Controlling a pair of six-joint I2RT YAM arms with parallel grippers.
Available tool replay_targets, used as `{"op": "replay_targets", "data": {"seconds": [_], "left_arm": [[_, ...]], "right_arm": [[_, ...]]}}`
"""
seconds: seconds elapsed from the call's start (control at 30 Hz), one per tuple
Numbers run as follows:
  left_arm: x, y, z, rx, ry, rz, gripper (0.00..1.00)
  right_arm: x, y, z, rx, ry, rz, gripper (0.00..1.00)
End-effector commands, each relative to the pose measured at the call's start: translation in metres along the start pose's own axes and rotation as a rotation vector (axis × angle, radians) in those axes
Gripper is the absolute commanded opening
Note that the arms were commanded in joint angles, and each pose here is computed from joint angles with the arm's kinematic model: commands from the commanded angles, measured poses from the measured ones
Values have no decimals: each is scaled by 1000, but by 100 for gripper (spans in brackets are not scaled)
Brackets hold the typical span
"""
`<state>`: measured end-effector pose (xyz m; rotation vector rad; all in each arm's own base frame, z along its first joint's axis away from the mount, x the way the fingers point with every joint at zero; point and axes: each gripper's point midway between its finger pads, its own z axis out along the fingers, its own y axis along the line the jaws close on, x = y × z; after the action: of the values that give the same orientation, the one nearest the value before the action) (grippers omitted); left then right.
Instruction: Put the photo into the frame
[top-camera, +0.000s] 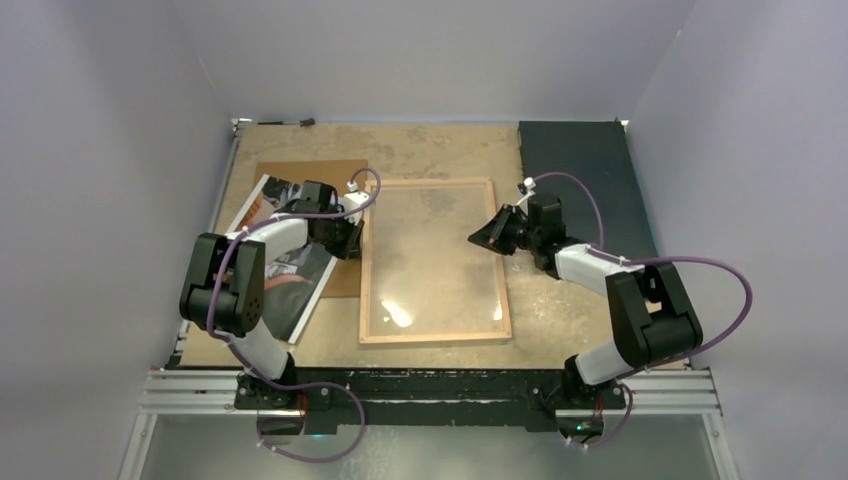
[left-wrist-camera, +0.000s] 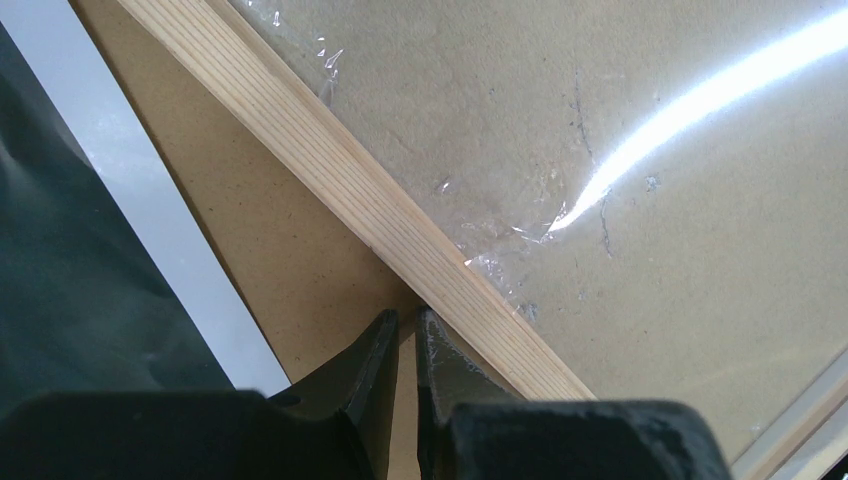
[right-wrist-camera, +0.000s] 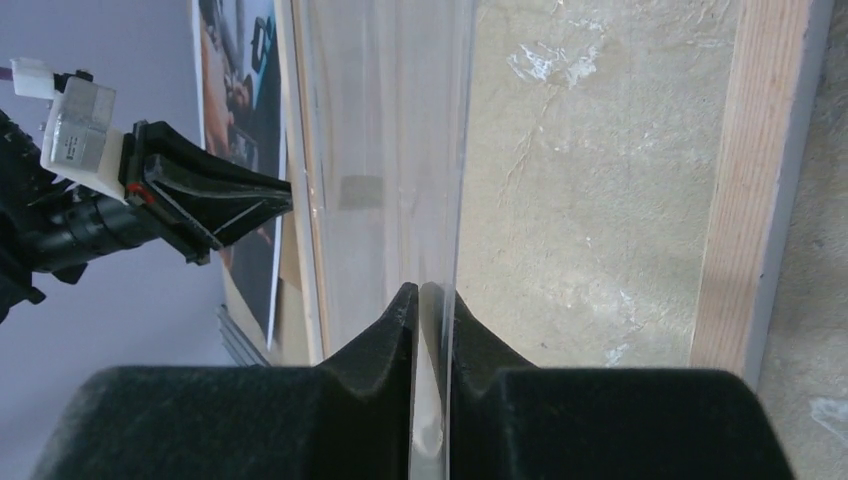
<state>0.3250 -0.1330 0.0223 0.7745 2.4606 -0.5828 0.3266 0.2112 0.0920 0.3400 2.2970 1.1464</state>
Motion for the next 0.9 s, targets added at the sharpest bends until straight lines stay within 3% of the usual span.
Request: {"op": "replay_targets", "data": {"seconds": [0.0, 0.07, 0.13, 0.33, 0.7, 0.87], "left_arm": [[27, -12, 5, 40, 92, -15, 10], [28, -12, 5, 39, 93, -14, 10], [27, -12, 4, 37, 91, -12, 10], [27, -12, 4, 35, 89, -12, 9], [28, -12, 4, 33, 92, -12, 8], [28, -13, 3, 35, 90, -13, 8]], "right_arm": [[-12, 11, 4, 20, -7, -110, 19], [-17, 11, 5, 35, -11, -133, 31], [-20, 8, 6, 65, -5, -151, 52], [-22, 2, 13, 164, 23, -223, 80], [-17, -19, 19, 378, 72, -314, 98], [-22, -16, 19, 429, 67, -339, 99]]}}
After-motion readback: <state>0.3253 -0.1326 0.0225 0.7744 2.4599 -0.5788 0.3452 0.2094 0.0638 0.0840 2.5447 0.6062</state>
